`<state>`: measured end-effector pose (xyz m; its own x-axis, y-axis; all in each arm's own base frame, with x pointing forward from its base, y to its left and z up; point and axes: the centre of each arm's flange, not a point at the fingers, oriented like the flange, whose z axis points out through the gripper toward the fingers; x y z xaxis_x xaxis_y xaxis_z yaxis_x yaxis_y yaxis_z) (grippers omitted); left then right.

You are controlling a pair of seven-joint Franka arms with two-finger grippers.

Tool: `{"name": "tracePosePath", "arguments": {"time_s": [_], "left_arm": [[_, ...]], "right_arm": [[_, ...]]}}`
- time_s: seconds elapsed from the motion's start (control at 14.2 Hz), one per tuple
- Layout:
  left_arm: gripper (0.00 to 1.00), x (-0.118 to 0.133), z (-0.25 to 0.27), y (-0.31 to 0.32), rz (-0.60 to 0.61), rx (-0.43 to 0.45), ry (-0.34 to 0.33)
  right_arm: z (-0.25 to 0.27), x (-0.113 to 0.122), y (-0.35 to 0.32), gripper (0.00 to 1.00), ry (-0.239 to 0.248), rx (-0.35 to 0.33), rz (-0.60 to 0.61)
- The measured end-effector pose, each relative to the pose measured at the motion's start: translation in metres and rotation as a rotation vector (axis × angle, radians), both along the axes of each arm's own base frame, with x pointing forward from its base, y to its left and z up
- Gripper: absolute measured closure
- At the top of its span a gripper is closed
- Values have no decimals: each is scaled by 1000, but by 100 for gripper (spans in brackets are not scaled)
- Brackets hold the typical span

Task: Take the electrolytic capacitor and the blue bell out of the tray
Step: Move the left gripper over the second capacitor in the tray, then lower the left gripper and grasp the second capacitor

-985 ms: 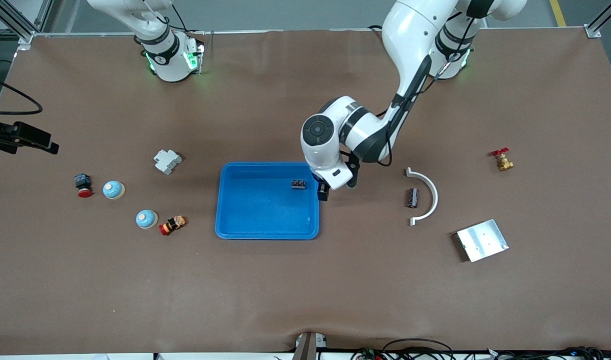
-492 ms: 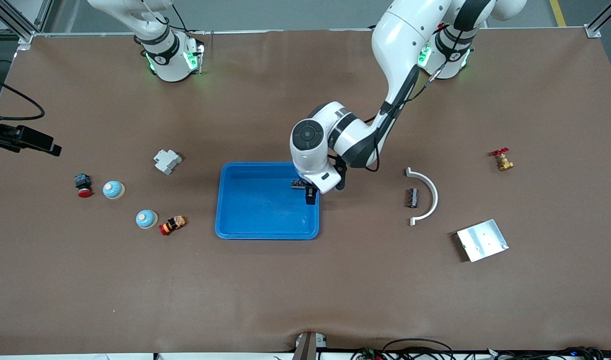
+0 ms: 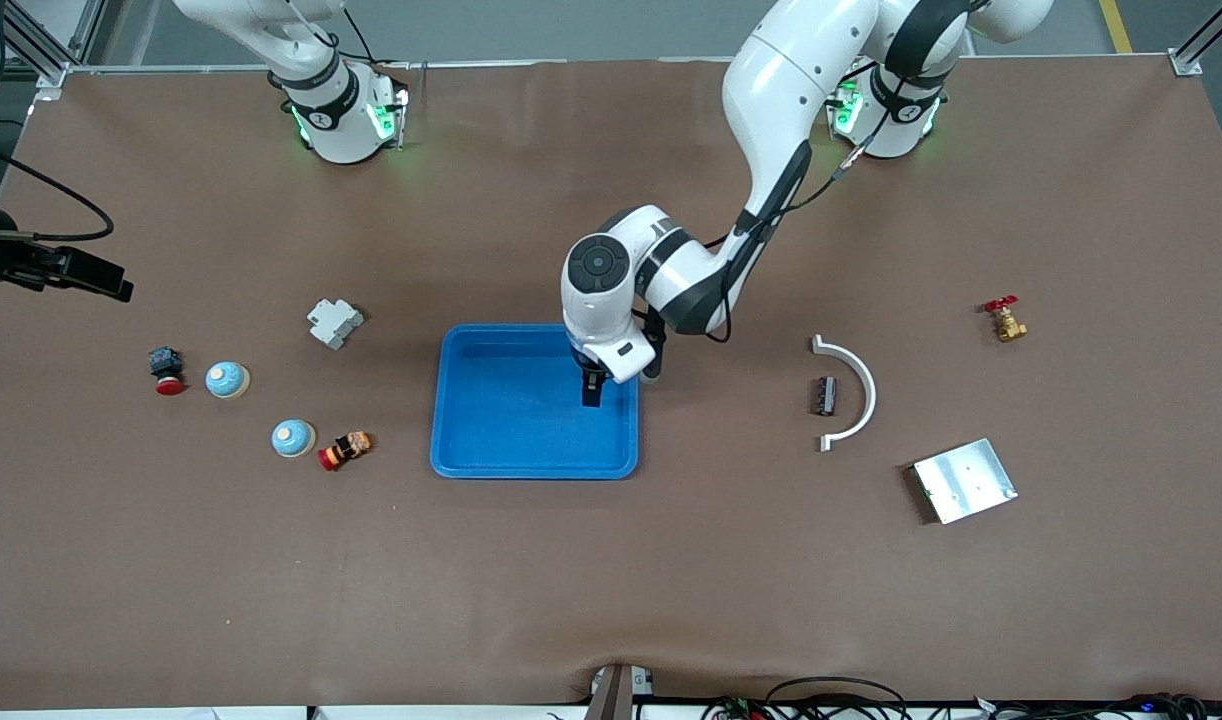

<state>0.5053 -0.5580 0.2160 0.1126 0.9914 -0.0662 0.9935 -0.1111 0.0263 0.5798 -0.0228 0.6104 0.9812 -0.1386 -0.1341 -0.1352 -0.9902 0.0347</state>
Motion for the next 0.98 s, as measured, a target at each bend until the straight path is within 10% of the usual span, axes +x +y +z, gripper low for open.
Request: {"name": "tracePosePath", "arguments": {"time_s": [0.98], "left_arm": [[0,-8,-38,0,-10,39,25]], "right_arm": [[2,1,-1,0,-12,-1,-2]]}}
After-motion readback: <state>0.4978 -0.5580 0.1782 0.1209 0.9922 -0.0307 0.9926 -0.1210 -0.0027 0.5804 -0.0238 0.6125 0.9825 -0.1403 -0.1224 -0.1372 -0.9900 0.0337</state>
